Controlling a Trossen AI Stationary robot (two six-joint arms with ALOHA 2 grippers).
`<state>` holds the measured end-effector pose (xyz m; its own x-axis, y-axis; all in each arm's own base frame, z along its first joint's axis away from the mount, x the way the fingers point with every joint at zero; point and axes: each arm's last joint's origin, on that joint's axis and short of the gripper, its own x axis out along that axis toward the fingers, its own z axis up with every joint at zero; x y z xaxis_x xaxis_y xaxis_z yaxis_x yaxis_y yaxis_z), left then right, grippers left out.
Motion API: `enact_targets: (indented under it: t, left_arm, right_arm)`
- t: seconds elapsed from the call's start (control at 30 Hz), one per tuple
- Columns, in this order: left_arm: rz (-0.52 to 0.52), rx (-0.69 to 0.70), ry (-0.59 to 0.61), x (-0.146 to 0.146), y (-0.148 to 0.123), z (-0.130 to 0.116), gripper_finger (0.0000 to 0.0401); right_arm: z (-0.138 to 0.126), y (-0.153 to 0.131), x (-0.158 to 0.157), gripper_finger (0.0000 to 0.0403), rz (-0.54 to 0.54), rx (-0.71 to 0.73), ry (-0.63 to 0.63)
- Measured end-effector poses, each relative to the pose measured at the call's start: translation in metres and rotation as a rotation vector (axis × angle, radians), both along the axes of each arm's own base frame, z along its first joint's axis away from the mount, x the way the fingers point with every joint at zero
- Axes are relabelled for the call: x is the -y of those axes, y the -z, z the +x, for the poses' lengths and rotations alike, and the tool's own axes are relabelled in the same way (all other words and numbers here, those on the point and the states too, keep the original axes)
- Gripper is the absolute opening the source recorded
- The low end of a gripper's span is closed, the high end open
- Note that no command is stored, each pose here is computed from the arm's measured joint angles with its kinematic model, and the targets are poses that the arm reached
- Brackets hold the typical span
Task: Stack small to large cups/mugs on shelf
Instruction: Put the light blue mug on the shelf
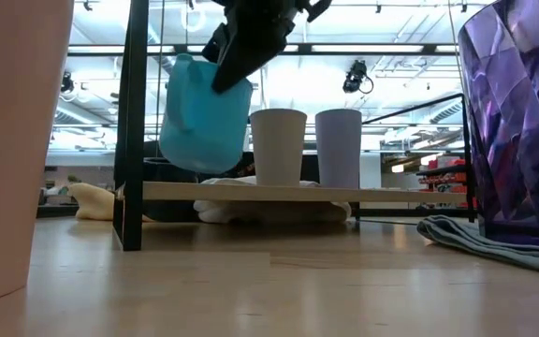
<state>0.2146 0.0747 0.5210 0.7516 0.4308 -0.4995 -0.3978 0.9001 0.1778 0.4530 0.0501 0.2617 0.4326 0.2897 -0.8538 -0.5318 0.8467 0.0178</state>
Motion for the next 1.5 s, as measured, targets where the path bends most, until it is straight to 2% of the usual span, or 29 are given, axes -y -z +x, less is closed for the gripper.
enact_targets:
  t: [0.37,0.87,1.23,1.5]
  left_arm:
    - [-0.001,0.001,-0.001,0.000,0.000,0.000,0.0131]
    - [-0.001,0.002,0.000,0.000,0.000,0.000,0.0136]
    - [0.000,0.001,0.000,0.000,0.000,0.000,0.0131]
    - [0.000,0.002,0.000,0.000,0.000,0.000,0.0139]
  right_arm:
    - [0.009,-0.006,0.026,0.0005,0.015,0.099,0.047]
    - [0.012,0.003,0.031,0.0005,-0.010,0.086,-0.002]
    - [0.014,0.002,0.043,0.0005,-0.007,0.111,0.017]
    - [0.020,0.021,0.044,0.0005,-0.033,0.069,0.023]
